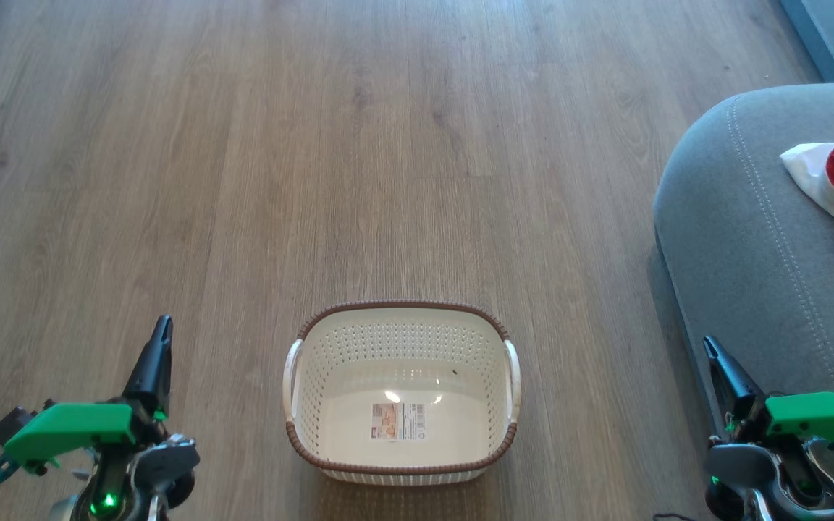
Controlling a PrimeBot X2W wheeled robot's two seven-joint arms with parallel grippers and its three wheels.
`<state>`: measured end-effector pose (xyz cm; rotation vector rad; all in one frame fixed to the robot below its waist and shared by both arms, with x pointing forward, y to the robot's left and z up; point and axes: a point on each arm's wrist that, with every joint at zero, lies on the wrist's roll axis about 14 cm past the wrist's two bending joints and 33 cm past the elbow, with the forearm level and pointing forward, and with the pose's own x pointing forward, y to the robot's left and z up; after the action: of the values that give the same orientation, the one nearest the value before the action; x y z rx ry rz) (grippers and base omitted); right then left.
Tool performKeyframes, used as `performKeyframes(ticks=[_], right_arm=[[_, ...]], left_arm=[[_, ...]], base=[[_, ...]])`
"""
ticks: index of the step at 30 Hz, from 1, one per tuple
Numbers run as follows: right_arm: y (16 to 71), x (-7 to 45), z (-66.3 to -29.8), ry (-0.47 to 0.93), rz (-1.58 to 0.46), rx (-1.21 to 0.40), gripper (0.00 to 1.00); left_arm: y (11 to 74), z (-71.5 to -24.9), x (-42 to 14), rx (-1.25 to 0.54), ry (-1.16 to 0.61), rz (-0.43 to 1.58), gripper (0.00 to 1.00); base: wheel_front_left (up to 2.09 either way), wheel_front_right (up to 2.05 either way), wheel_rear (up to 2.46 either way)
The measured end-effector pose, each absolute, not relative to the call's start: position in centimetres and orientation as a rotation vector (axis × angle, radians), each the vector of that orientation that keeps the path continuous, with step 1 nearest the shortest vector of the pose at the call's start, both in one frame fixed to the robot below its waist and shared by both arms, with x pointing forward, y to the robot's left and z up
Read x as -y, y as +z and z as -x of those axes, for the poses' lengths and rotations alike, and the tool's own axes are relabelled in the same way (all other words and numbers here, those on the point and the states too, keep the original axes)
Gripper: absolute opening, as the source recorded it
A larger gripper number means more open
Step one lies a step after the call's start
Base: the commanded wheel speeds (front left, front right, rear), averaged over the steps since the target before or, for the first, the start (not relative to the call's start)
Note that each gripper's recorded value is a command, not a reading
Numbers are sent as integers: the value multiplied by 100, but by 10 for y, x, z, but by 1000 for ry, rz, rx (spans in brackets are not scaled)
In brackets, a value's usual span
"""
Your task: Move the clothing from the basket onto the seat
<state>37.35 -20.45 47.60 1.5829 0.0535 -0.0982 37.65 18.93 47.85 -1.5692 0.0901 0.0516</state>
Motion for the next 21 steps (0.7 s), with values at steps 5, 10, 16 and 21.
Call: performKeyframes(ticks=[5, 10, 16, 21], right_arm=[[476, 204, -373, -98, -1583, -53, 0], [476, 204, -373, -98, -1583, -53, 0], [476, 204, -373, -98, -1583, -53, 0], [476, 204, -373, -98, -1583, -53, 0]], left_arm=[[478, -377, -189, -90, 52, 1569, 0], [478, -377, -189, -90, 52, 1569, 0], [478, -377, -189, -90, 52, 1569, 0], [479, -377, -189, -90, 52, 1569, 0]], base=[[0, 0, 0], [0, 0, 0], [0, 0, 0], [0, 0, 0]])
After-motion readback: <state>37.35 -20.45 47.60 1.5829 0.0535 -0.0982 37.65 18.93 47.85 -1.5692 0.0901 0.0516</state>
